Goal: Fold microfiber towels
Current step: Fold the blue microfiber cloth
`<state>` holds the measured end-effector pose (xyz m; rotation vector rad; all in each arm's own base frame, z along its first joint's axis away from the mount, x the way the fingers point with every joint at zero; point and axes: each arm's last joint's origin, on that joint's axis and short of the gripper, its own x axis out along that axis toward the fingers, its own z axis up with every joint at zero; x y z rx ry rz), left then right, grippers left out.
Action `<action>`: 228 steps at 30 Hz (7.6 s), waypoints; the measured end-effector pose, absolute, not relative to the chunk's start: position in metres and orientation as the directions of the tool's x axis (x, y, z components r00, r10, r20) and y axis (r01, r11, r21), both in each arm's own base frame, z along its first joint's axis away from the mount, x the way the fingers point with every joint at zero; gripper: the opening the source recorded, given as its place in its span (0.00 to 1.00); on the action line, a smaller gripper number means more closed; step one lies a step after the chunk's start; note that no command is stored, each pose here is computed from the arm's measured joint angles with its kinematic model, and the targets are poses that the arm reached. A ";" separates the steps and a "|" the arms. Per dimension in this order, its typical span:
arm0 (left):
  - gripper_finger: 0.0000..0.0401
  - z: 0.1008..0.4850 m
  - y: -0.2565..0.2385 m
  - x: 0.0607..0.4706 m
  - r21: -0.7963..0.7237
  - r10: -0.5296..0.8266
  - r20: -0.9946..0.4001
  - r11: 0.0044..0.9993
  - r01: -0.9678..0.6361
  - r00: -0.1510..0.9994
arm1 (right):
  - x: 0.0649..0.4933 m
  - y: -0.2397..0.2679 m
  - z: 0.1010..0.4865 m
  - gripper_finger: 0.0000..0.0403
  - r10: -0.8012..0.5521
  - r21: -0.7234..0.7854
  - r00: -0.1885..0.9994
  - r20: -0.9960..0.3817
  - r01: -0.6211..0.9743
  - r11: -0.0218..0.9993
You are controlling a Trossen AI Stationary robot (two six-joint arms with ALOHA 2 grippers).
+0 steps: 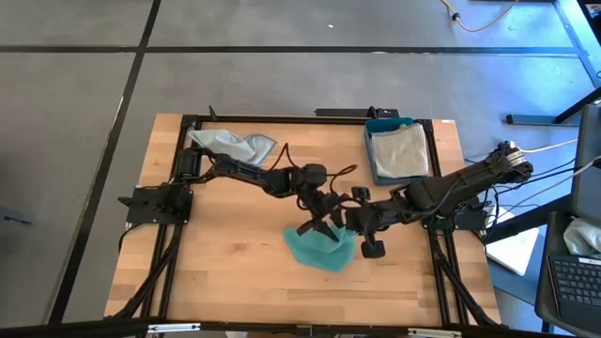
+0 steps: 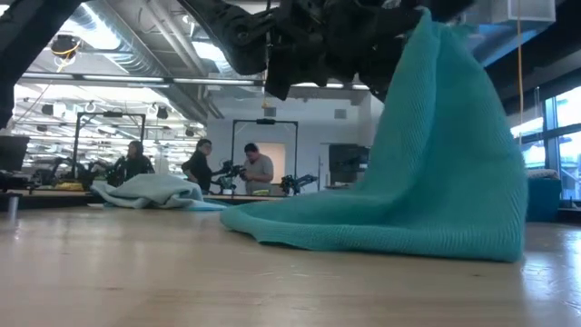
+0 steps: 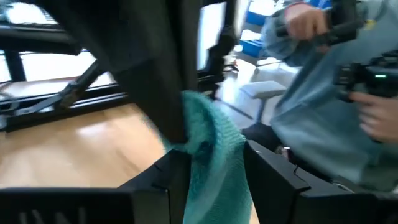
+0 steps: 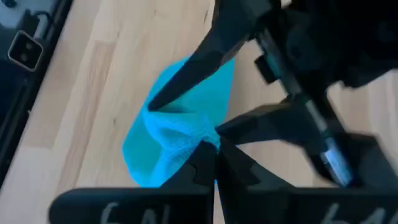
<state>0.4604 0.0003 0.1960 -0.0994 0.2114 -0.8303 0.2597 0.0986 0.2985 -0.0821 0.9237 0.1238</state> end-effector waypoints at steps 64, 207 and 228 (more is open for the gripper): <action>0.27 0.204 -0.034 0.462 -0.109 -0.505 -0.213 0.863 0.494 0.836 | 0.244 0.107 0.281 0.02 -0.098 -0.169 0.539 -0.837 -0.083 0.982; 0.00 0.254 -0.047 0.435 0.305 0.125 -0.306 0.952 -0.028 0.944 | 0.229 0.109 0.270 0.24 -0.451 -0.446 0.483 -0.751 0.133 0.885; 0.00 0.253 -0.044 0.435 0.336 0.170 -0.313 0.940 -0.059 0.935 | 0.232 0.114 0.272 0.45 -0.441 -0.429 0.528 -0.726 0.152 0.890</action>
